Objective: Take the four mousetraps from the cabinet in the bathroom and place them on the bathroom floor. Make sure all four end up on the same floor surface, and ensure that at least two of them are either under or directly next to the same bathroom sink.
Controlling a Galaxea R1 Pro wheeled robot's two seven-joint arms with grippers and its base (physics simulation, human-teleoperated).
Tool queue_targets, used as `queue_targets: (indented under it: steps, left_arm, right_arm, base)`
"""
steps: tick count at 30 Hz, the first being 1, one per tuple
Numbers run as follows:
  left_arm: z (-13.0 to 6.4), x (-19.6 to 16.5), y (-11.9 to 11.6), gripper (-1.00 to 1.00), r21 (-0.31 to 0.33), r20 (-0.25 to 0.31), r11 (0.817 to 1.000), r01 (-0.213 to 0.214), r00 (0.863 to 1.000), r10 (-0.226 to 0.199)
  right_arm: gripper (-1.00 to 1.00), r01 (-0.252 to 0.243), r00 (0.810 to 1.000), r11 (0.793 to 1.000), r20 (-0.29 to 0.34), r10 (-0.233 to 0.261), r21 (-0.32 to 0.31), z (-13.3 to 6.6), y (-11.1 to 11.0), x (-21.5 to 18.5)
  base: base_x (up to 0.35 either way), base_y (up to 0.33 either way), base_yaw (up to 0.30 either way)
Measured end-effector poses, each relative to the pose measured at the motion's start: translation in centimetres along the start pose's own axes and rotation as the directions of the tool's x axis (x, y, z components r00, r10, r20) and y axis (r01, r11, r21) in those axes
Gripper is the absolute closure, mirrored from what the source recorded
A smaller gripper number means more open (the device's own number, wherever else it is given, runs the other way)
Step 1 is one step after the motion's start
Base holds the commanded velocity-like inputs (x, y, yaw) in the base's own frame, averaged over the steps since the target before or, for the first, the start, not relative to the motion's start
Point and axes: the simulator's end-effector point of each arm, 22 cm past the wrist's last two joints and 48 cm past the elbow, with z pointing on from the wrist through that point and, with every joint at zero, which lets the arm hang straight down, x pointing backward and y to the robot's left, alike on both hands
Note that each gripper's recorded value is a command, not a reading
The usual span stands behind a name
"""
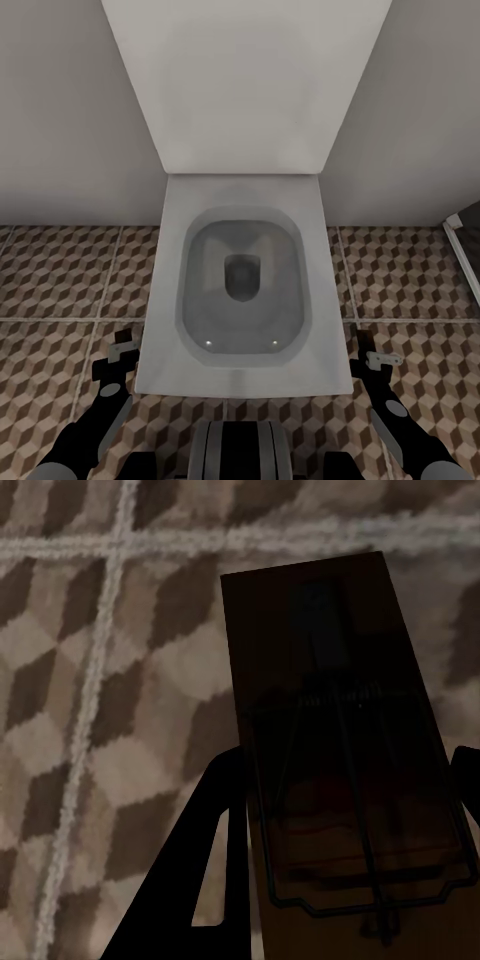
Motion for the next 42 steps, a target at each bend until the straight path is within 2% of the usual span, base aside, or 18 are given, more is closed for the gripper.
queue_targets:
  steps: [42]
  left_arm:
    - [0.00, -0.01, 0.28, 1.00, -0.012, 0.000, 1.000, 0.000, 1.000, 0.000]
  right_arm:
    - [1.00, -0.002, 1.000, 1.000, 0.002, 0.002, 0.002, 0.00, -0.07, -0.04]
  base:
    - [0.000, 0.000, 0.000]
